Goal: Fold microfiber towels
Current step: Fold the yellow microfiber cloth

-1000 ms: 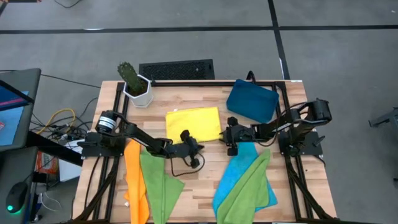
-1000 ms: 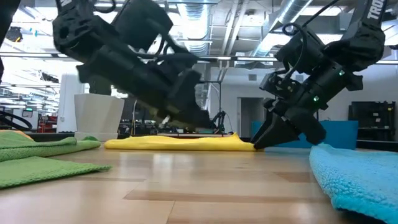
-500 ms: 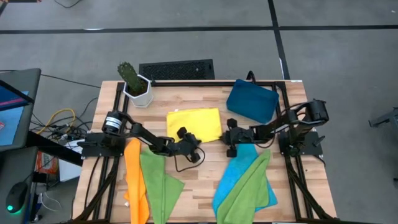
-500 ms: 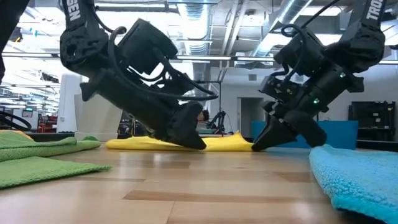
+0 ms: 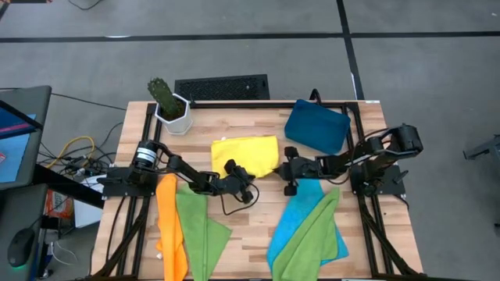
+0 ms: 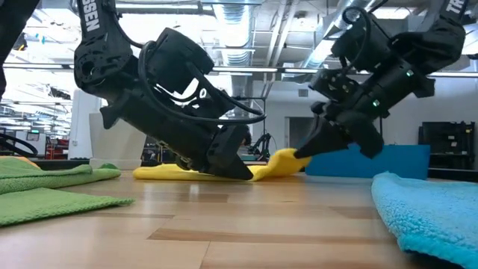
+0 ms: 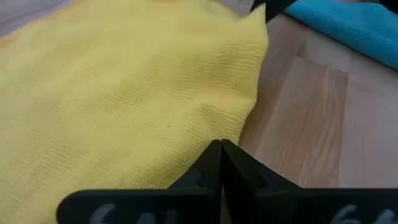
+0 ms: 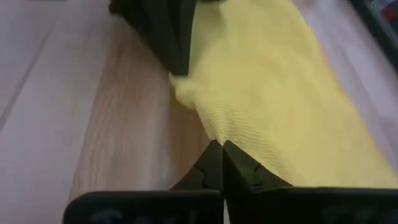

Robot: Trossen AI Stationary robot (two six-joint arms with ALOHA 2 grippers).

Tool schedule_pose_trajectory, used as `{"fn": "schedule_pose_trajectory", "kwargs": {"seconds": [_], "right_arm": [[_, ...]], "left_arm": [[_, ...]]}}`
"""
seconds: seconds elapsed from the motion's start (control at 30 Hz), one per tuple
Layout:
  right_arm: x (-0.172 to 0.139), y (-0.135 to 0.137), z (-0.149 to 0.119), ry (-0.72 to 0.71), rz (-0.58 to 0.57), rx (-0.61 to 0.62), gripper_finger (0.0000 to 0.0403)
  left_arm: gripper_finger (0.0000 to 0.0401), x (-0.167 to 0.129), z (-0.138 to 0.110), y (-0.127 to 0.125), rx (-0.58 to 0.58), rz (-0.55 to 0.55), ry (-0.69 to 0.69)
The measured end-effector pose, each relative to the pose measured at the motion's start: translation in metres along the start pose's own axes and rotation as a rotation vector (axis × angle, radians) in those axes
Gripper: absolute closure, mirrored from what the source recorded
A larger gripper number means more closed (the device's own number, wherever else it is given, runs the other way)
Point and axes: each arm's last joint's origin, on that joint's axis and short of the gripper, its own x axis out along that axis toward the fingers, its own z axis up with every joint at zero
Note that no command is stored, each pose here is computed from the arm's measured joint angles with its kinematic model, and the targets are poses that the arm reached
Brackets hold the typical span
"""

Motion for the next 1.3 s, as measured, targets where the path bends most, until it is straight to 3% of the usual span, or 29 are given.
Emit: {"fn": "schedule_pose_trajectory", "kwargs": {"seconds": [0.37, 0.6, 0.9, 1.0, 1.17, 1.3], "right_arm": [[0.032, 0.001, 0.027, -0.027, 0.024, -0.078, 0.0379], [0.05, 0.005, 0.029, -0.012, 0.045, -0.089, 0.0374], [0.032, -0.002, 0.032, 0.081, 0.015, -0.086, 0.0384], [0.027, -0.003, 0.032, 0.108, 0.021, -0.062, 0.0376], [0.027, 0.002, 0.032, 0.113, 0.032, -0.035, 0.0373], [0.026, 0.008, 0.032, 0.114, 0.049, -0.029, 0.038]], "left_arm": [[0.0401, 0.0, -0.001, -0.001, 0.003, -0.034, 0.012], [0.0401, 0.0, -0.001, -0.001, 0.019, -0.04, 0.015], [0.0401, -0.027, 0.021, -0.001, 0.15, -0.033, 0.089], [0.0401, -0.032, 0.031, 0.001, 0.147, 0.036, 0.038], [0.0401, -0.033, 0.044, -0.001, 0.068, 0.06, -0.083], [0.0401, -0.024, 0.034, -0.004, -0.011, 0.057, -0.102]]}}
